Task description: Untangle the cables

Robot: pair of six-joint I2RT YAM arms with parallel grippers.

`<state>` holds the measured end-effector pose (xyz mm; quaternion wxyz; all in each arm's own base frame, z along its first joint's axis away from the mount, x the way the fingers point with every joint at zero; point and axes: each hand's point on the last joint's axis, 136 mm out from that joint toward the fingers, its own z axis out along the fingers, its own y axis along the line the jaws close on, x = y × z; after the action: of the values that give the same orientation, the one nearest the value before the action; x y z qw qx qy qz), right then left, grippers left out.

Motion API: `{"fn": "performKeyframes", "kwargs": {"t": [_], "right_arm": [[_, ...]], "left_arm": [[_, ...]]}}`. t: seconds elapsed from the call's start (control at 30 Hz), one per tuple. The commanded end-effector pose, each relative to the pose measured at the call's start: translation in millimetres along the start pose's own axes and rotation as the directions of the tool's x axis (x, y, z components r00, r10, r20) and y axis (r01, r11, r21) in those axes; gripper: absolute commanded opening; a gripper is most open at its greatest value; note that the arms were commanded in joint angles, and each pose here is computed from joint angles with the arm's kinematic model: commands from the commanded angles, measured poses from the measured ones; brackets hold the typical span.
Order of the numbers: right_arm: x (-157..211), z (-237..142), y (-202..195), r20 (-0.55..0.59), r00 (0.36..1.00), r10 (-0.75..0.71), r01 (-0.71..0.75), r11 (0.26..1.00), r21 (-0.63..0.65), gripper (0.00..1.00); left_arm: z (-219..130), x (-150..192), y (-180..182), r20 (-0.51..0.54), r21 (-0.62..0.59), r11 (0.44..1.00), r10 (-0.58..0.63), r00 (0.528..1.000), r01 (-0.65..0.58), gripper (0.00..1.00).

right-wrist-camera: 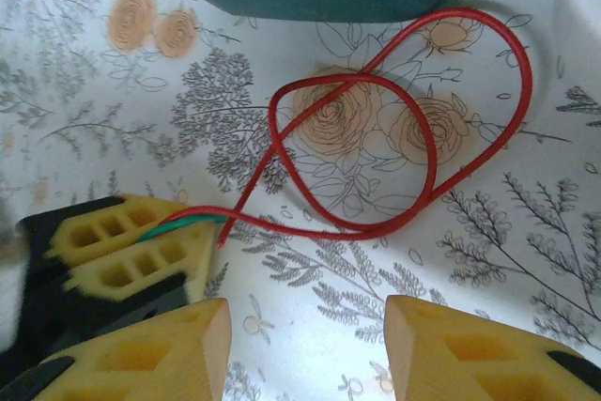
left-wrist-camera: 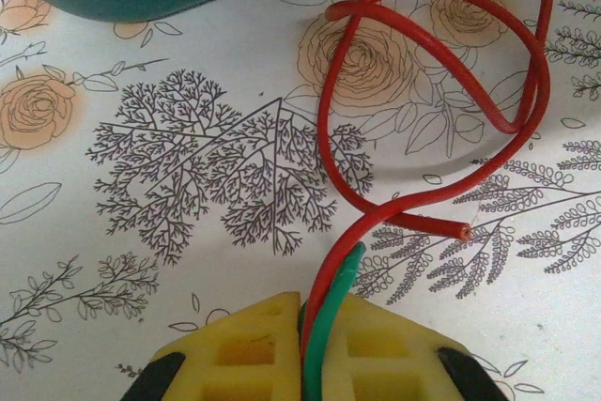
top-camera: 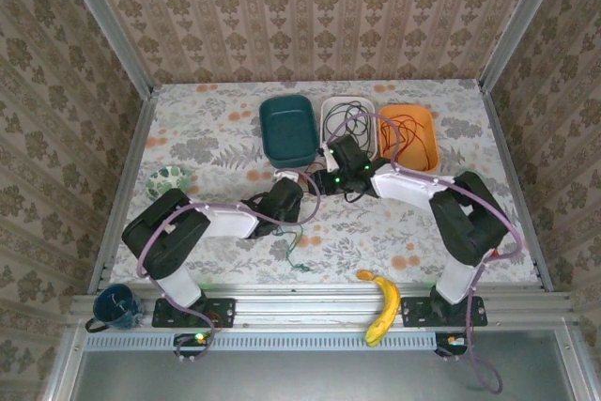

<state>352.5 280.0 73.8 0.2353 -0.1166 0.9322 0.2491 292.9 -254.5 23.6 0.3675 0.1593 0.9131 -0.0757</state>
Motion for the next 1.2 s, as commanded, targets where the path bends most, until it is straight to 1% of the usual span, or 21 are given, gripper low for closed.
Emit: {"fn": "performKeyframes", "kwargs": {"t": [0.0,0.23,0.3,0.43,0.6,0.67,0.7,0.73,0.8,0.87,0.93,0.97,1.07,1.1,1.17], "right_arm": [[-22.4,5.6,17.2,0.033,0.999,0.004,-0.003,0.999,-0.045,0.48],[-19.2,32.9,13.3,-0.062,0.998,-0.018,0.018,1.0,-0.001,0.48],[-16.4,38.1,10.6,-0.093,0.995,-0.019,0.021,1.0,0.013,0.48],[-9.3,46.1,13.6,-0.144,0.989,-0.027,0.028,1.0,0.0,0.48],[2.3,55.0,11.0,-0.179,0.984,-0.025,0.03,0.999,0.024,0.47],[2.2,56.0,6.0,-0.168,0.986,-0.007,0.016,0.999,0.051,0.41],[0.4,55.5,3.9,-0.151,0.989,0.001,0.008,0.998,0.063,0.34],[-3.9,53.4,2.9,-0.123,0.992,0.003,0.005,0.998,0.07,0.24],[-9.6,47.5,-0.3,-0.07,0.998,0.008,-0.002,0.996,0.089,0.09],[-18.5,37.3,-3.3,-0.013,1.0,0.009,-0.008,0.994,0.107,0.03],[-27.4,24.0,-6.5,0.042,0.999,0.015,-0.021,0.992,0.125,0.0],[-31.7,15.3,-8.2,0.071,0.997,0.022,-0.031,0.991,0.131,0.0],[-47.4,-12.7,-5.3,0.159,0.986,0.041,-0.058,0.993,0.104,0.0],[-52.5,-22.6,-1.9,0.179,0.982,0.054,-0.069,0.994,0.081,0.0],[-63.3,-43.0,3.3,0.216,0.973,0.079,-0.089,0.995,0.039,0.0]], "left_arm": [[-4.2,8.1,-0.7,-0.016,0.013,0.999,0.03,0.999,-0.03,0.0],[-3.8,7.5,-2.7,-0.021,0.022,0.999,0.037,0.999,-0.036,0.0],[-3.4,7.5,-3.2,-0.026,0.02,0.999,0.04,0.999,-0.039,0.0],[-2.4,8.1,-2.5,-0.035,0.014,0.999,0.039,0.999,-0.039,0.0],[-2.2,7.7,-3.0,-0.034,0.013,0.999,0.042,0.999,-0.041,0.0],[-1.9,8.2,-2.8,-0.036,0.012,0.999,0.041,0.998,-0.041,0.0],[-2.2,7.8,-2.1,-0.035,0.009,0.999,0.039,0.999,-0.039,0.0],[-2.4,7.5,-1.4,-0.034,0.006,0.999,0.038,0.999,-0.037,0.0],[-3.0,8.0,0.9,-0.035,-0.006,0.999,0.034,0.999,-0.034,0.0],[-3.9,8.8,5.0,-0.036,-0.025,0.999,0.026,0.999,-0.027,0.0],[-4.6,10.4,9.6,-0.039,-0.043,0.999,0.013,0.999,-0.015,0.0],[-4.4,11.5,12.5,-0.043,-0.053,0.999,0.002,0.999,-0.004,0.05],[-3.5,14.8,20.7,-0.053,-0.071,0.997,-0.03,0.998,0.026,0.3],[-3.1,15.2,23.4,-0.055,-0.076,0.996,-0.041,0.998,0.037,0.37],[-1.8,17.2,27.4,-0.059,-0.083,0.995,-0.058,0.997,0.053,0.42]]}}
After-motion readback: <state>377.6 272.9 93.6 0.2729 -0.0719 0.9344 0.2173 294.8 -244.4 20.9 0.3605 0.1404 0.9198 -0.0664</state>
